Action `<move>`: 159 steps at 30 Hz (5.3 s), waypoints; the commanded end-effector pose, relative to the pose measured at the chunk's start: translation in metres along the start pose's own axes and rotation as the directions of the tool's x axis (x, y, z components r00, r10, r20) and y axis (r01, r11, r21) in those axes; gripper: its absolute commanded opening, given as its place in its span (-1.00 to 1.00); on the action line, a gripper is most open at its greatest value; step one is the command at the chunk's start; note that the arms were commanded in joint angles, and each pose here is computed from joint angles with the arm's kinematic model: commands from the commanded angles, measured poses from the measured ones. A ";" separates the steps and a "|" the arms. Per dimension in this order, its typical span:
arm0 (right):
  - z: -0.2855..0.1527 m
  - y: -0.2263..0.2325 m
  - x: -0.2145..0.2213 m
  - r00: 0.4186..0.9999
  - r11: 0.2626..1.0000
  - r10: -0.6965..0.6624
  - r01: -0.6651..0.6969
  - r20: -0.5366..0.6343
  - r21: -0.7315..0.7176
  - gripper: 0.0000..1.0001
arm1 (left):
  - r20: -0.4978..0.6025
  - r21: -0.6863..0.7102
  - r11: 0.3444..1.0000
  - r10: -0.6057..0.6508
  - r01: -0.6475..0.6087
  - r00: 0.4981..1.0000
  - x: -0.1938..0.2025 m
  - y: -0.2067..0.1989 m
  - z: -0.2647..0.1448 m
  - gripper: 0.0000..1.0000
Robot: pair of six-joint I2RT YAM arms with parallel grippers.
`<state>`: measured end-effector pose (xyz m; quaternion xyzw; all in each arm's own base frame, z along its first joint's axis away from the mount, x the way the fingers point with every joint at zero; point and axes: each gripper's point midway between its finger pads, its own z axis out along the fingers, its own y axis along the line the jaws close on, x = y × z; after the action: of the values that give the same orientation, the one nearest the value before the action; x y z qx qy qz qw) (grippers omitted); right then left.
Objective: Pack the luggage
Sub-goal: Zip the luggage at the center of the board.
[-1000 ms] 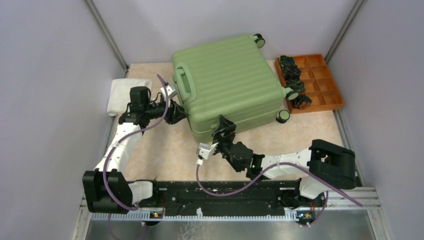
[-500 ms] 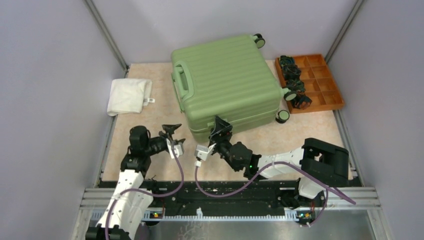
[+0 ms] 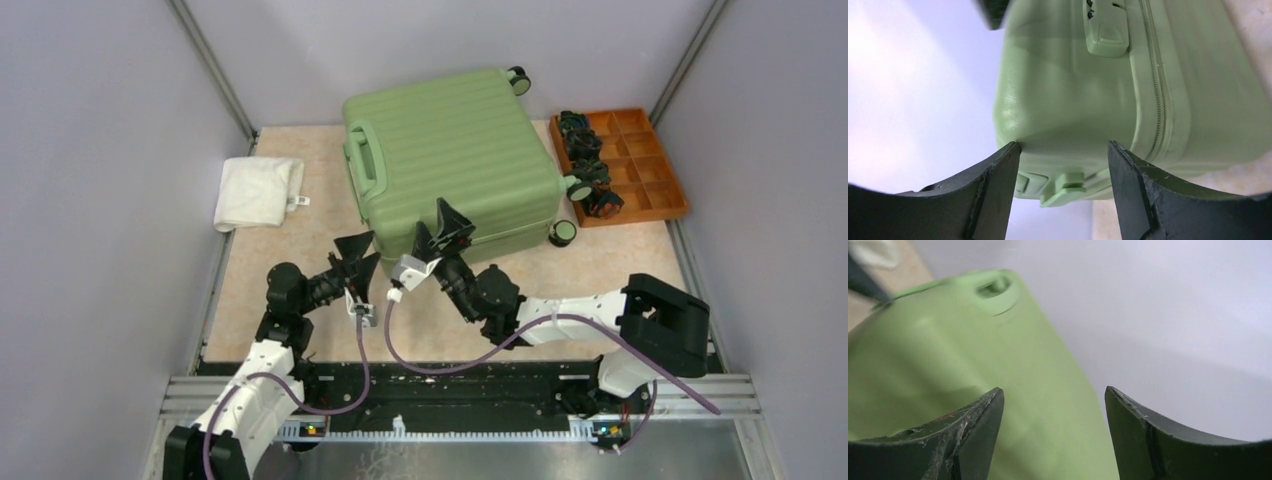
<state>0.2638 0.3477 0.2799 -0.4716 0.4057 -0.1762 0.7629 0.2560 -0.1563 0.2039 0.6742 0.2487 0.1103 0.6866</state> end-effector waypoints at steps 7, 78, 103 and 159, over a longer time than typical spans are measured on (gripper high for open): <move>-0.002 -0.057 -0.013 0.993 0.988 0.099 -0.106 0.067 0.111 0.58 | 0.082 -0.031 0.984 0.176 -0.174 0.981 -0.020 0.003 0.010 0.44; -0.045 -0.009 0.035 0.897 0.904 0.401 -0.420 -0.187 -0.080 0.64 | -0.164 -0.175 -0.498 -0.836 0.850 -0.524 0.171 0.035 0.030 0.27; -0.063 0.009 0.041 0.905 0.912 0.374 -0.398 -0.201 -0.097 0.71 | 0.018 0.112 -0.664 -0.743 0.740 -0.669 0.148 0.053 0.048 0.37; 0.004 0.014 0.066 0.989 0.976 -0.144 0.147 -0.032 0.159 0.97 | 0.151 0.205 -0.277 -0.939 0.939 -0.310 0.115 0.181 0.059 -0.74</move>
<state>0.3009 0.3184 0.2144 -0.4888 0.3735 -0.2599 0.7443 0.4397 -0.1254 0.2356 0.0201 0.6978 -0.6249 0.3496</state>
